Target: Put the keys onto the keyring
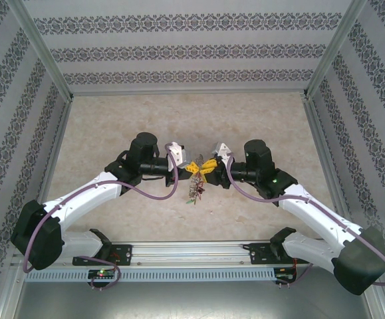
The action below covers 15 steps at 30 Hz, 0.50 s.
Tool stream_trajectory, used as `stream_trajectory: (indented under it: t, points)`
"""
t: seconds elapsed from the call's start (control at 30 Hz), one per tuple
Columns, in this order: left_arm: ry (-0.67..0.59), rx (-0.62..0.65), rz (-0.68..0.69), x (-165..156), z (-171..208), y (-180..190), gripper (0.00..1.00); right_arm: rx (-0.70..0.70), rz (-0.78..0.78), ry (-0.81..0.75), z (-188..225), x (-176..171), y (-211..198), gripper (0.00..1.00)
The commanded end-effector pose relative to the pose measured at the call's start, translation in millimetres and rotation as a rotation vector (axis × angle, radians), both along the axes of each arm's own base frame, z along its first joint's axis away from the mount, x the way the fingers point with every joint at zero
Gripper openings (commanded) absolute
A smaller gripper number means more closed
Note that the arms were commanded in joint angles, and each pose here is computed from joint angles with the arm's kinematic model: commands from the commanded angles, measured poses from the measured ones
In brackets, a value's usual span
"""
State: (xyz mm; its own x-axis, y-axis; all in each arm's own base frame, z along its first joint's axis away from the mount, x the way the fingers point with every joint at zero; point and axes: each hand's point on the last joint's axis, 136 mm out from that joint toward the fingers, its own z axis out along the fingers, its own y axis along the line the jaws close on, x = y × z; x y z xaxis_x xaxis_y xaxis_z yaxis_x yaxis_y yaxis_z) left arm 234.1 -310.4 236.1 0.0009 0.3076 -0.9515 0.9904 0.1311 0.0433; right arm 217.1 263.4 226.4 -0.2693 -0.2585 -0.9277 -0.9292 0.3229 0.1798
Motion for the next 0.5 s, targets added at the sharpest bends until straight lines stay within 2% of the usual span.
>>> stream_trajectory:
  t: [0.0,0.07,0.13,0.23,0.47]
  points:
    - [-0.100,-0.062,-0.020,-1.9,35.4,-2.4,0.00,0.022,0.027,-0.031,10.0,-4.0,0.8,0.17]
    - [-0.103,-0.060,-0.011,-0.4,35.5,-1.9,0.00,0.017,0.024,-0.028,9.1,-4.7,-0.2,0.15]
    - [-0.108,-0.062,-0.005,0.3,36.3,-1.9,0.00,0.007,0.024,-0.015,5.4,-5.8,-1.3,0.09]
    - [-0.113,-0.063,0.007,2.8,36.4,-1.6,0.00,-0.012,0.011,0.009,-1.1,-4.8,-2.8,0.09]
    - [-0.114,-0.068,0.007,2.7,38.0,-1.7,0.00,-0.016,0.000,0.027,-6.6,-5.4,-4.0,0.23]
